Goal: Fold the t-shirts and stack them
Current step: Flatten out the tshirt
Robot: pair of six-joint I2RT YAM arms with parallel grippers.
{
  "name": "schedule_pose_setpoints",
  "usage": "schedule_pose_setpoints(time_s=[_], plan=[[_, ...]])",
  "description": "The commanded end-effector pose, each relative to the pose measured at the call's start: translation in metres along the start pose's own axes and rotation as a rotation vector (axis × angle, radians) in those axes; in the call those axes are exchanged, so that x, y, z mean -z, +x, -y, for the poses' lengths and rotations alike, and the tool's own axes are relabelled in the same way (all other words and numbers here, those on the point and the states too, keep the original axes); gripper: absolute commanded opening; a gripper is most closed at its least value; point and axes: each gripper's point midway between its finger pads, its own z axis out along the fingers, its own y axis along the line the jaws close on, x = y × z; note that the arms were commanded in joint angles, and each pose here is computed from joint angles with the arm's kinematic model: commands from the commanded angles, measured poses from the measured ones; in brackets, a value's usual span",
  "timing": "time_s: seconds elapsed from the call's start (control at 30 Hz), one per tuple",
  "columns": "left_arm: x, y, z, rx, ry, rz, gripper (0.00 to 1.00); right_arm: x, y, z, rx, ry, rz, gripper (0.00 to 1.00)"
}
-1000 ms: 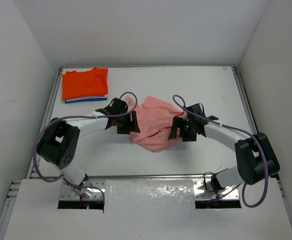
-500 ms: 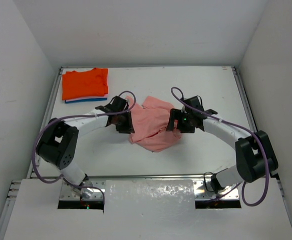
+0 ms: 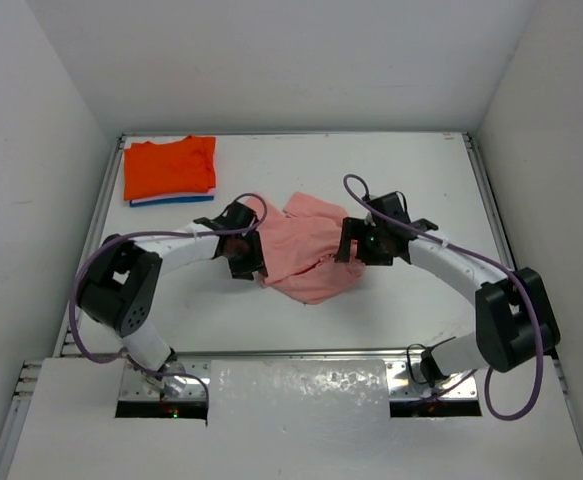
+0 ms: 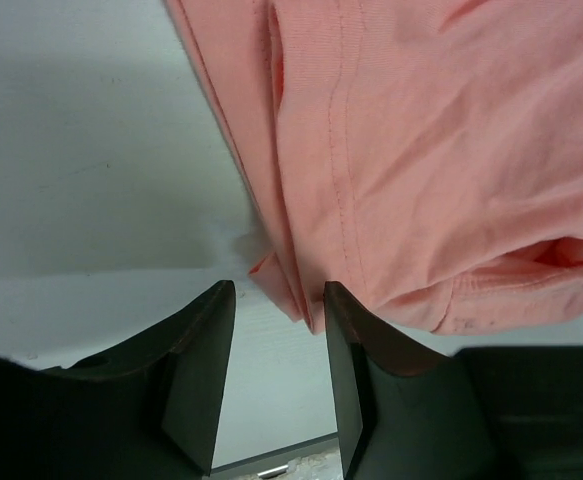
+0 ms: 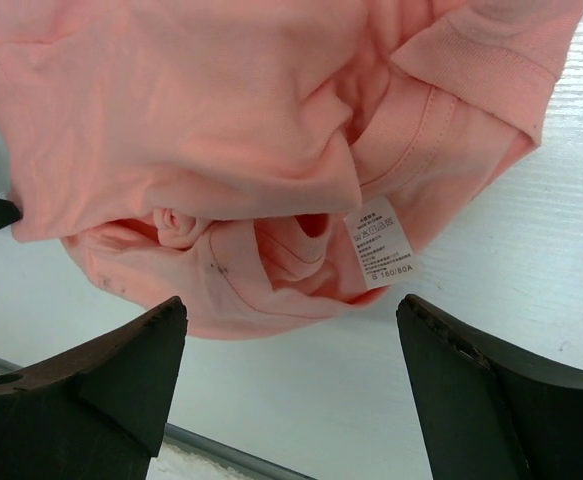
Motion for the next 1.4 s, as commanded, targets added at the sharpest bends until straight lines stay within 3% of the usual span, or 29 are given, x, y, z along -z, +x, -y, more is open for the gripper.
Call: schedule_pose_setpoints(time_s=[0.0,0.27,0.37,0.4,0.43,0.67,0.9,1.03,1.13,1.17,1.23,1.37], plan=[[-0.003,-0.009,0.011,0.015,0.023,0.037,0.39,0.010,-0.011,-0.002,0.025,-0.001,0.055,0.84],[-0.019,-0.007,0.018,0.013,0.020,0.009,0.34,0.016,-0.009,0.002,0.039,0.020,0.062,0.84],[-0.022,-0.009,0.022,0.015,0.031,0.013,0.19,0.017,-0.009,0.003,0.045,0.024,0.064,0.84],[-0.021,-0.011,0.023,0.016,0.034,0.017,0.04,0.017,-0.009,0.004,0.048,0.027,0.065,0.84],[-0.019,-0.011,0.025,0.014,0.037,0.016,0.00,0.016,-0.009,0.005,0.051,0.031,0.065,0.84],[0.023,-0.036,0.045,0.007,0.060,0.105,0.00,-0.012,-0.014,0.004,0.081,0.012,0.049,0.81],[0.032,-0.037,0.046,0.014,0.057,0.109,0.00,-0.031,-0.001,-0.009,0.071,-0.039,0.012,0.75],[0.037,-0.040,0.049,0.013,0.064,0.121,0.00,-0.035,0.004,-0.013,0.057,-0.052,0.013,0.52],[0.040,-0.045,0.054,0.010,0.071,0.125,0.00,-0.030,0.001,-0.020,0.054,-0.088,0.047,0.20],[0.039,-0.045,0.054,0.009,0.067,0.120,0.00,-0.027,-0.001,-0.015,0.058,-0.059,0.057,0.00],[0.044,-0.050,0.058,-0.002,0.066,0.125,0.00,-0.016,-0.003,-0.010,0.075,-0.023,0.057,0.00],[0.063,-0.069,0.056,0.002,0.071,0.168,0.00,0.032,-0.037,0.010,0.172,0.119,0.203,0.00]])
